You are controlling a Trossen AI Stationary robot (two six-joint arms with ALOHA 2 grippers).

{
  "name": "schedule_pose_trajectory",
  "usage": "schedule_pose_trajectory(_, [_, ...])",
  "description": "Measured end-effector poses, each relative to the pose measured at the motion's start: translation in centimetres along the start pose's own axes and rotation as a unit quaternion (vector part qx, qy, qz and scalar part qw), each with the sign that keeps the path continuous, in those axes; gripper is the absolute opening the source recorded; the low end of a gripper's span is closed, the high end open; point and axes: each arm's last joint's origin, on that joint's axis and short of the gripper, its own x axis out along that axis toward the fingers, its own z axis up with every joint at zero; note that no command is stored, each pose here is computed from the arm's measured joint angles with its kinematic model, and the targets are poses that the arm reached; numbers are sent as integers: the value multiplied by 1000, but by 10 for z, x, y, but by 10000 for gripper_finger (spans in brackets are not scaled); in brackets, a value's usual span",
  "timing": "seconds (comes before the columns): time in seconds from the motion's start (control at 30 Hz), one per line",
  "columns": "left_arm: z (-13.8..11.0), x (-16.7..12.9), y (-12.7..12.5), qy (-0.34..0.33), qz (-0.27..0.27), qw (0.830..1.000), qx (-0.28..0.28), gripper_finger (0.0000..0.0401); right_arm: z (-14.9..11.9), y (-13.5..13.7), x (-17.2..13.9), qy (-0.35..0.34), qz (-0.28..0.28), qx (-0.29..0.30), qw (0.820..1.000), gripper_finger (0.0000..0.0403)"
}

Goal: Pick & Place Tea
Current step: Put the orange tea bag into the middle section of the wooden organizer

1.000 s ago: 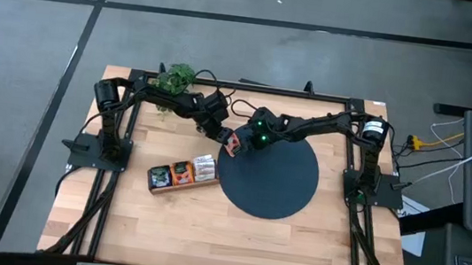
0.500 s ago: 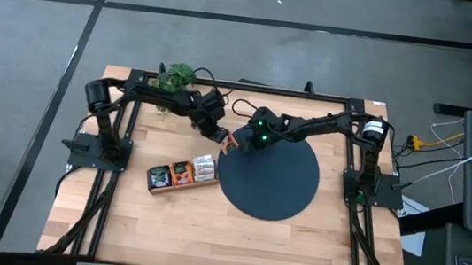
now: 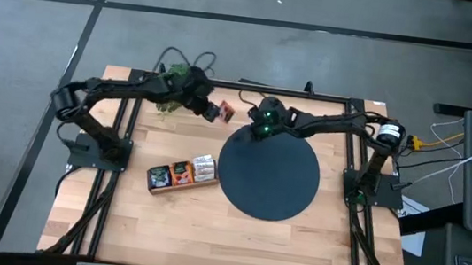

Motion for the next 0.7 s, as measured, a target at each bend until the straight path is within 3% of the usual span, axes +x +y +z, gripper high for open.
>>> schedule_pose_trajectory(0.13, [-15, -15, 17, -91, -83, 991, -56, 2, 11, 11, -16, -30, 21, -12, 999, 156])
schedule_pose_trajectory(0.33, [-46, -28, 29, -212, -218, 946, -115, 2, 25, 27, -31, -87, 71, -26, 993, 160])
schedule_pose_trajectory(0.5, [-65, -30, 25, -245, -278, 921, -116, 2, 36, 41, -37, -148, 135, -39, 979, 160])
schedule_pose_trajectory(0.7, [-67, -38, 9, -302, -328, 891, -90, 3, 38, 41, -39, -158, 141, -24, 977, 160])
